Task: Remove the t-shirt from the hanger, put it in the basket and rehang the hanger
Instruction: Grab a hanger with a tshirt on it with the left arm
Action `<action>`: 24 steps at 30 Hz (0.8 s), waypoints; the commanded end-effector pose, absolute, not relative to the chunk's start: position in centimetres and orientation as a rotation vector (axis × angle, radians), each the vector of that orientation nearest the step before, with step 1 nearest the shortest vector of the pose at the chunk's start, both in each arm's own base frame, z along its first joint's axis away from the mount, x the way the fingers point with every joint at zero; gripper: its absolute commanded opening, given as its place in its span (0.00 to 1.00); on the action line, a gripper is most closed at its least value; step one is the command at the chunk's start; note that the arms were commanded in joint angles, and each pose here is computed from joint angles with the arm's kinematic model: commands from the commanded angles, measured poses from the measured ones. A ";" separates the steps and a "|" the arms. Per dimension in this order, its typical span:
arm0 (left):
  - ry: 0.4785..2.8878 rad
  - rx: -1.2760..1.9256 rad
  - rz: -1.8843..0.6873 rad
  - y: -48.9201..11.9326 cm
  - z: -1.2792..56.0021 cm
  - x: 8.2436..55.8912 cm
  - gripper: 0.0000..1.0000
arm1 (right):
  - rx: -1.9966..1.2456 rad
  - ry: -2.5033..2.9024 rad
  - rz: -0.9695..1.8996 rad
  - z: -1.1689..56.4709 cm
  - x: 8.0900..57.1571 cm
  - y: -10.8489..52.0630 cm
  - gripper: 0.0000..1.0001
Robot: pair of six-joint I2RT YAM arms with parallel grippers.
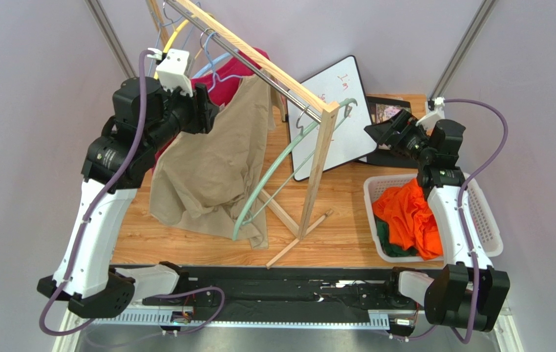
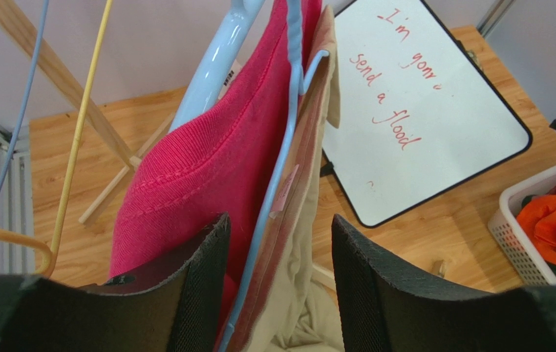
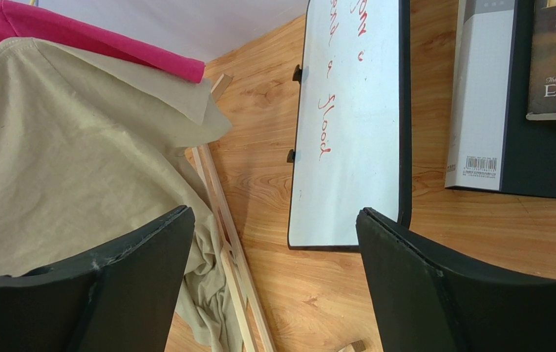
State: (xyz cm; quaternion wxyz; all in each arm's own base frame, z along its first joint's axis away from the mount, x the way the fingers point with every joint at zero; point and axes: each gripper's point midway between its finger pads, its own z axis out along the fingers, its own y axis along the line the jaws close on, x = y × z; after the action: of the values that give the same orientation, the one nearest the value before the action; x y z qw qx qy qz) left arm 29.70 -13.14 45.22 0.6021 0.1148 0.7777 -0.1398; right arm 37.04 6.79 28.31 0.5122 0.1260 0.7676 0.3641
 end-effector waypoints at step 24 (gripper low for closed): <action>1.701 0.302 -0.434 -14.8 47.3 31.8 0.00 | 0.222 1.821 0.882 29.0 37.0 8.0 0.86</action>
State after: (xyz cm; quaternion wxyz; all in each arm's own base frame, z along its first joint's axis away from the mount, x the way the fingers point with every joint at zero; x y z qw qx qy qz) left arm 32.43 -14.88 44.46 0.5928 0.1331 0.7760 -0.1695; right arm 37.10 7.89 28.02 0.5053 0.1103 0.7699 0.3739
